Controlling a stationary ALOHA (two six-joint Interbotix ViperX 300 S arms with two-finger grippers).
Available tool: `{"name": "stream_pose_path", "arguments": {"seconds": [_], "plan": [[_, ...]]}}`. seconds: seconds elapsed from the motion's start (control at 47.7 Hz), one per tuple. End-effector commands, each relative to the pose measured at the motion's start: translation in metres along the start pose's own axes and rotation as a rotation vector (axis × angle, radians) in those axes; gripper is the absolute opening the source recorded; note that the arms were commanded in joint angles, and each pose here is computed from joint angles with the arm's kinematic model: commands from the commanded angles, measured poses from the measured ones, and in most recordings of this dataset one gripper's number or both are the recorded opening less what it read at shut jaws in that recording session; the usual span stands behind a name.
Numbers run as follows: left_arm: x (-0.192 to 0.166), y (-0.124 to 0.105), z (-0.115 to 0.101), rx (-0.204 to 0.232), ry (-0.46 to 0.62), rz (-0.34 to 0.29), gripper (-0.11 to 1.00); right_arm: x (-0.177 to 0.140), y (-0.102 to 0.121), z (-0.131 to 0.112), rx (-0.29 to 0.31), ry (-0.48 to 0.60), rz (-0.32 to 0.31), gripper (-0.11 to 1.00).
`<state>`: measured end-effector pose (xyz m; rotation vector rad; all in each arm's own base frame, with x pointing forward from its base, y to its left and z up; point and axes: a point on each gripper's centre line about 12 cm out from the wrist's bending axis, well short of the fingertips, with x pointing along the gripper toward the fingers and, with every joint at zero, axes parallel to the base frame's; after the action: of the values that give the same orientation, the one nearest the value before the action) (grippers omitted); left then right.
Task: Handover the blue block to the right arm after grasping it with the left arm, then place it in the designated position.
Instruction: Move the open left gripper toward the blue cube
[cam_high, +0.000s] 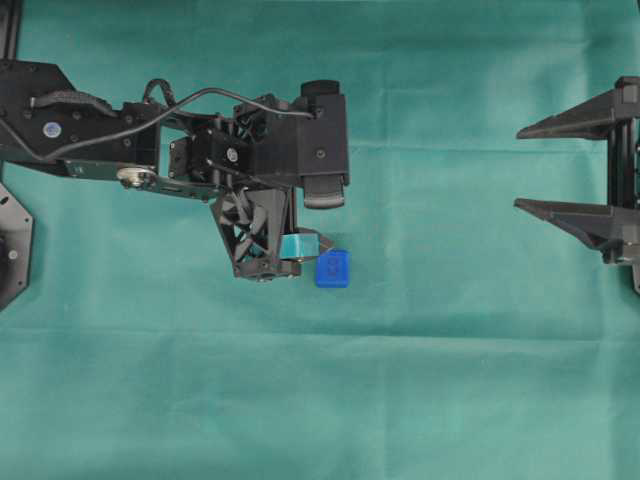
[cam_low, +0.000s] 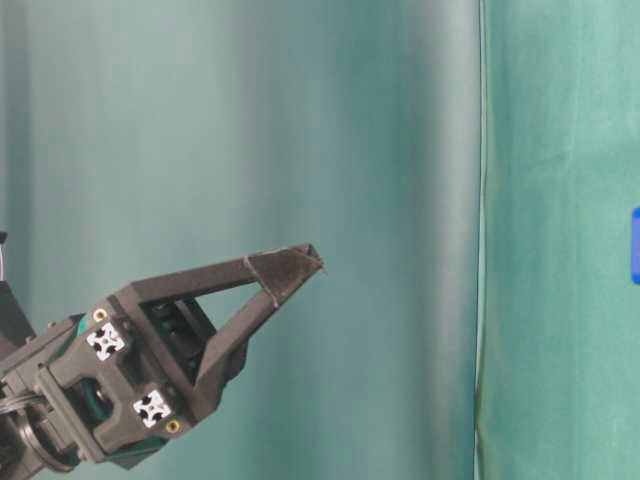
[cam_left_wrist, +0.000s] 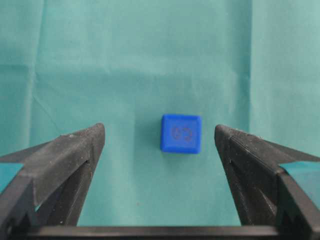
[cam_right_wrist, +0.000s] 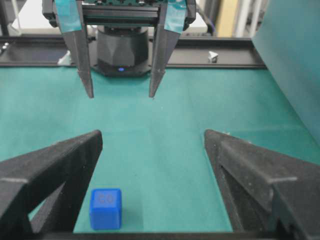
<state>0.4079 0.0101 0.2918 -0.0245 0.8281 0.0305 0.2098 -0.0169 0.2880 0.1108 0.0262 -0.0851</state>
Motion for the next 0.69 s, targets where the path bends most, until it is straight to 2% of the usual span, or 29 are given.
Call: {"name": "stream_pose_path", "arguments": {"seconds": [0.0, 0.671], "plan": [[-0.0101, 0.0012, 0.0109, 0.000, -0.043, 0.002, 1.00, 0.0021, 0.0002, 0.0077, -0.003, -0.020, -0.001, 0.95], [-0.0096, 0.0012, 0.0104, 0.000, -0.045, 0.002, 1.00, 0.0029, 0.0001, 0.0066, -0.004, -0.014, -0.001, 0.95]]}}
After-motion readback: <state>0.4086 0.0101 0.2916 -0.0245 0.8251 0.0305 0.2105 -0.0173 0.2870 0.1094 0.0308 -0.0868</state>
